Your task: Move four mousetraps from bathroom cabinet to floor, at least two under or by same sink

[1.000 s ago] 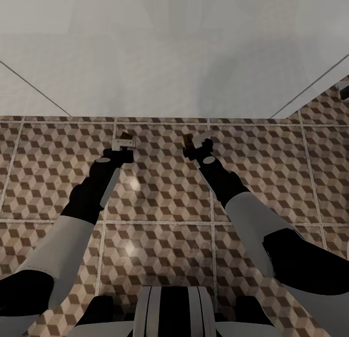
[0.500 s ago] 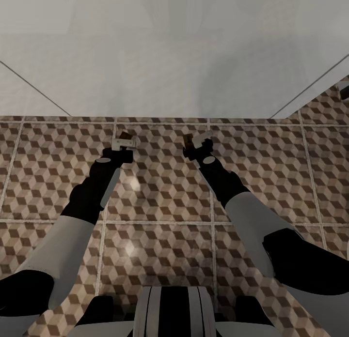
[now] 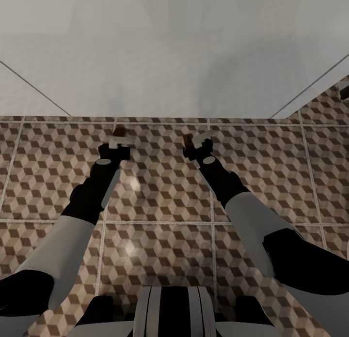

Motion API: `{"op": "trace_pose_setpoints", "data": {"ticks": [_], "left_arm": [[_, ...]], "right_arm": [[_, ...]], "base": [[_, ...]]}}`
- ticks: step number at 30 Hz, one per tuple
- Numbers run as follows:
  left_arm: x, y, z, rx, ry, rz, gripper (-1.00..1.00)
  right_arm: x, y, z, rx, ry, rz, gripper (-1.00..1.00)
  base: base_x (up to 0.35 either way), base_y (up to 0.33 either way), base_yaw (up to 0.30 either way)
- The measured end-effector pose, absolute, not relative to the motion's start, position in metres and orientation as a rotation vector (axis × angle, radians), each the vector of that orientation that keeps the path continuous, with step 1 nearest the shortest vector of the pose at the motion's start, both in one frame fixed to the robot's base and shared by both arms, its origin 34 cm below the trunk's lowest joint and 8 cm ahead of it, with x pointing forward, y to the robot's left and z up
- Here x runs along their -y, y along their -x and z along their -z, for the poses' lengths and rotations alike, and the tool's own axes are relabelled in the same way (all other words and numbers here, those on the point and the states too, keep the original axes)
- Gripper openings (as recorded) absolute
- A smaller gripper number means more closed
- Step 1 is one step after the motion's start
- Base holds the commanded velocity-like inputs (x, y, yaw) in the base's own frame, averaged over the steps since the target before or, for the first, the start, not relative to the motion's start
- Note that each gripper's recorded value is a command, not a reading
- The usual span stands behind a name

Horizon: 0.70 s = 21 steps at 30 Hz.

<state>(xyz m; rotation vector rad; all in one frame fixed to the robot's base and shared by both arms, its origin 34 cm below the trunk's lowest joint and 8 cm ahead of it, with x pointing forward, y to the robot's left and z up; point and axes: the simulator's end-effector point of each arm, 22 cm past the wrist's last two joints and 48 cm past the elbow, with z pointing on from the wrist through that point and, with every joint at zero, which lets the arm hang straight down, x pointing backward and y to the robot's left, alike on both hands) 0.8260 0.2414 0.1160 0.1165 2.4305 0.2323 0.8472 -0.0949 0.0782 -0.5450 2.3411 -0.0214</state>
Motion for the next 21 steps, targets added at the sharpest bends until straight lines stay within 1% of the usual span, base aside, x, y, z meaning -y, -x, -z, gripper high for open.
{"op": "trace_pose_setpoints", "data": {"ticks": [7,21], "left_arm": [[-0.257,-0.822,-0.109,-2.416,-0.1,-0.319,-1.0],[-0.264,-0.805,-0.082,-2.421,-0.098,-0.338,-1.0]], "right_arm": [[0.095,-0.847,-0.078,-2.341,0.545,0.021,1.0],[0.095,-0.847,-0.078,-2.34,0.545,0.02,1.0]], "base": [[0.0,0.0,0.0],[0.0,0.0,0.0]]}}
